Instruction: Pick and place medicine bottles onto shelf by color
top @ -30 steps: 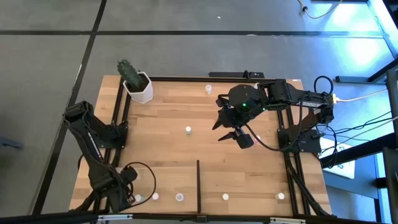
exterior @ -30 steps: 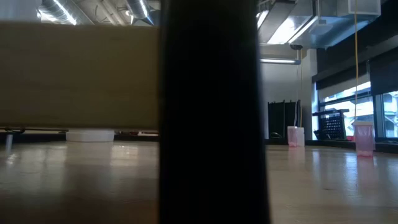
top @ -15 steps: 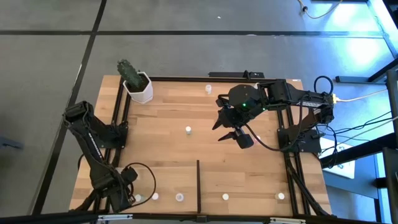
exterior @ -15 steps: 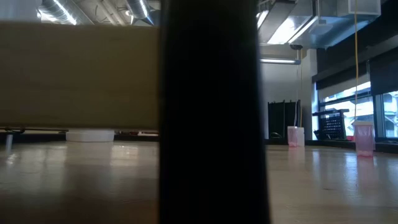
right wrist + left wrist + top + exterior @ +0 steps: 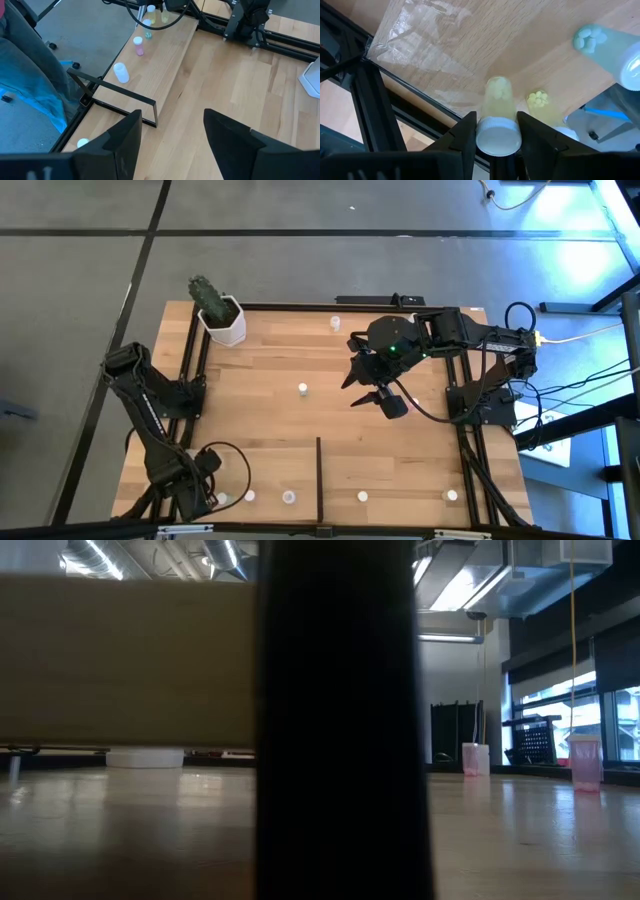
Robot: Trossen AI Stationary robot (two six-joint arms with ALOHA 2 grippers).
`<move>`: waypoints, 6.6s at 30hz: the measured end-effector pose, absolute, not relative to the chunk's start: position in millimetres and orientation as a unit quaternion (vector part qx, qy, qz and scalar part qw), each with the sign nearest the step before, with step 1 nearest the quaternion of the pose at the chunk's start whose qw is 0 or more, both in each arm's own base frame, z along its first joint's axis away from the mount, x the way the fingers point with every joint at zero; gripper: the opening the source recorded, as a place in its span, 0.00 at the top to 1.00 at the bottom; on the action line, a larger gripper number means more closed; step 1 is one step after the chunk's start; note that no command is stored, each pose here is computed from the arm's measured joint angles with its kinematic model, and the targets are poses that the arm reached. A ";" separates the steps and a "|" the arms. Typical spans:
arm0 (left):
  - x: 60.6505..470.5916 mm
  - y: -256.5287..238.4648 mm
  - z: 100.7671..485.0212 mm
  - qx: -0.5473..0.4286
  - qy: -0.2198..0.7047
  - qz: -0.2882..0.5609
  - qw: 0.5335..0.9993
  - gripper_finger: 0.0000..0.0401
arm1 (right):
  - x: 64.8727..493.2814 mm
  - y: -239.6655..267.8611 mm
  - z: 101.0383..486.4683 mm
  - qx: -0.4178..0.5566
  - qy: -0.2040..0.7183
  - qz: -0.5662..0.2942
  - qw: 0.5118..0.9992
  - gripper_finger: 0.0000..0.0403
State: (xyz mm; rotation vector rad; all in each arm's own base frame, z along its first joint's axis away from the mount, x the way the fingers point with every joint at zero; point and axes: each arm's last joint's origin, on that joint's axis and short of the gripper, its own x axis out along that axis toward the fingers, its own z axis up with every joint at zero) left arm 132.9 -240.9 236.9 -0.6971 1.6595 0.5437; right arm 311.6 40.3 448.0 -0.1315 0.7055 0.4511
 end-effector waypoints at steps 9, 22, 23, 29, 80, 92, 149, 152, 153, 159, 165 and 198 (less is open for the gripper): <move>133.2 -241.5 236.9 -0.302 0.712 0.231 0.590 0.69 | 311.6 40.2 448.0 -0.064 0.342 0.219 0.912 0.46; 133.4 -241.1 236.8 -0.303 0.706 0.237 0.594 0.53 | 311.6 40.3 448.0 -0.064 0.342 0.219 0.912 0.46; 133.4 -241.0 236.8 -0.305 0.705 0.240 0.594 0.51 | 311.6 40.3 448.0 -0.064 0.342 0.219 0.912 0.46; 133.4 -240.9 236.8 -0.307 0.704 0.243 0.592 0.44 | 311.6 40.3 448.0 -0.064 0.342 0.219 0.912 0.46; 198.5 -100.5 310.2 -0.244 0.443 0.234 0.830 0.43 | 313.5 39.8 449.8 -0.068 0.331 0.209 0.918 0.46; 234.6 -44.2 317.9 -0.090 0.426 0.173 0.883 0.43 | 312.5 11.4 445.0 -0.028 0.378 0.065 0.923 0.46; 283.4 22.3 161.6 -0.046 0.383 0.106 0.916 0.43 | 311.3 4.8 443.8 -0.027 0.387 0.057 0.920 0.46; 284.5 22.4 159.9 -0.046 0.384 0.106 0.916 0.43 | 311.3 4.8 443.8 -0.027 0.387 0.057 0.920 0.46; 284.1 22.4 159.1 -0.046 0.387 0.107 0.915 0.43 | 311.3 4.8 443.8 -0.027 0.387 0.057 0.920 0.46; 289.2 22.8 149.3 -0.056 0.390 0.111 0.913 0.43 | 311.4 4.8 443.8 -0.027 0.386 0.057 0.920 0.46; 292.3 22.6 145.3 -0.062 0.385 0.113 0.914 0.43 | 311.4 4.8 443.8 -0.027 0.386 0.057 0.920 0.46; 294.1 23.0 147.7 -0.052 0.369 0.133 0.918 0.67 | 311.4 4.9 443.9 -0.027 0.386 0.057 0.920 0.46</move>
